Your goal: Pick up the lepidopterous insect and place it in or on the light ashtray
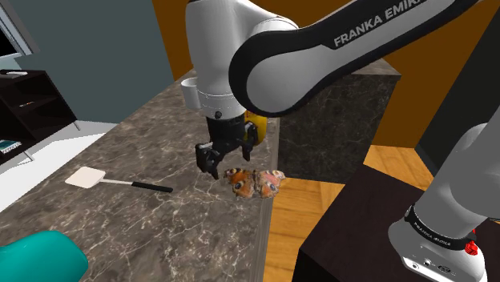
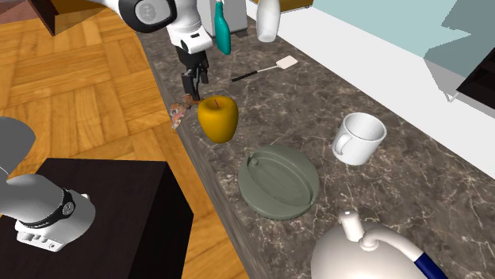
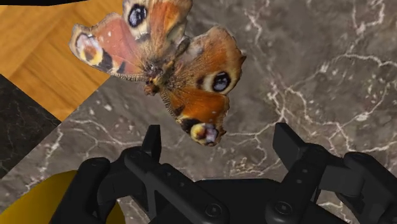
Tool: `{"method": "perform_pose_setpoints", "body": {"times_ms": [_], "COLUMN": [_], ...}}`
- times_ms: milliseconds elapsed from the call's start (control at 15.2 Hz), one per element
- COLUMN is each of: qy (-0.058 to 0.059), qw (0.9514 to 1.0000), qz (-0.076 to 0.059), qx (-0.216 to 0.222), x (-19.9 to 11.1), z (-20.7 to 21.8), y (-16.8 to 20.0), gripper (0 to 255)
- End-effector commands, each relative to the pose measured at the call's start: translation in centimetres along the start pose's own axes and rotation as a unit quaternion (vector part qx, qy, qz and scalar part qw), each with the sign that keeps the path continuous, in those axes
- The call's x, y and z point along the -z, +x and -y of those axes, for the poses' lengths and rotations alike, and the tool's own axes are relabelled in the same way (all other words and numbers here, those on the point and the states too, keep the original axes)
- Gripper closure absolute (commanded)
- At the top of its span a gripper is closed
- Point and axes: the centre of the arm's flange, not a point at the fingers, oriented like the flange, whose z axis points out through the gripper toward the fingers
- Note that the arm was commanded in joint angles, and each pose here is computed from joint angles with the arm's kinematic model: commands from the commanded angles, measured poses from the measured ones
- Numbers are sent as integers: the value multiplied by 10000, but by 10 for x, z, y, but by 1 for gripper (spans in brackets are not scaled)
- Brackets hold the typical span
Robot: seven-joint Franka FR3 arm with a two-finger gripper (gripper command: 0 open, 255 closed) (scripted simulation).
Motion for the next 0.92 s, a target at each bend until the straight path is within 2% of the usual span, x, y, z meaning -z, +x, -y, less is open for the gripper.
{"method": "perform_pose_setpoints", "body": {"times_ms": [0,396,858], "qy": [-6,-6,-6], "qw": [9999,9999,9999], "qz": [-1,-1,-1], "qx": [118,118,117], "x": [-7,-37,-37], "z": [-5,-5,-5], "y": [-4,-4,-4], "gripper": [0,0,0]}}
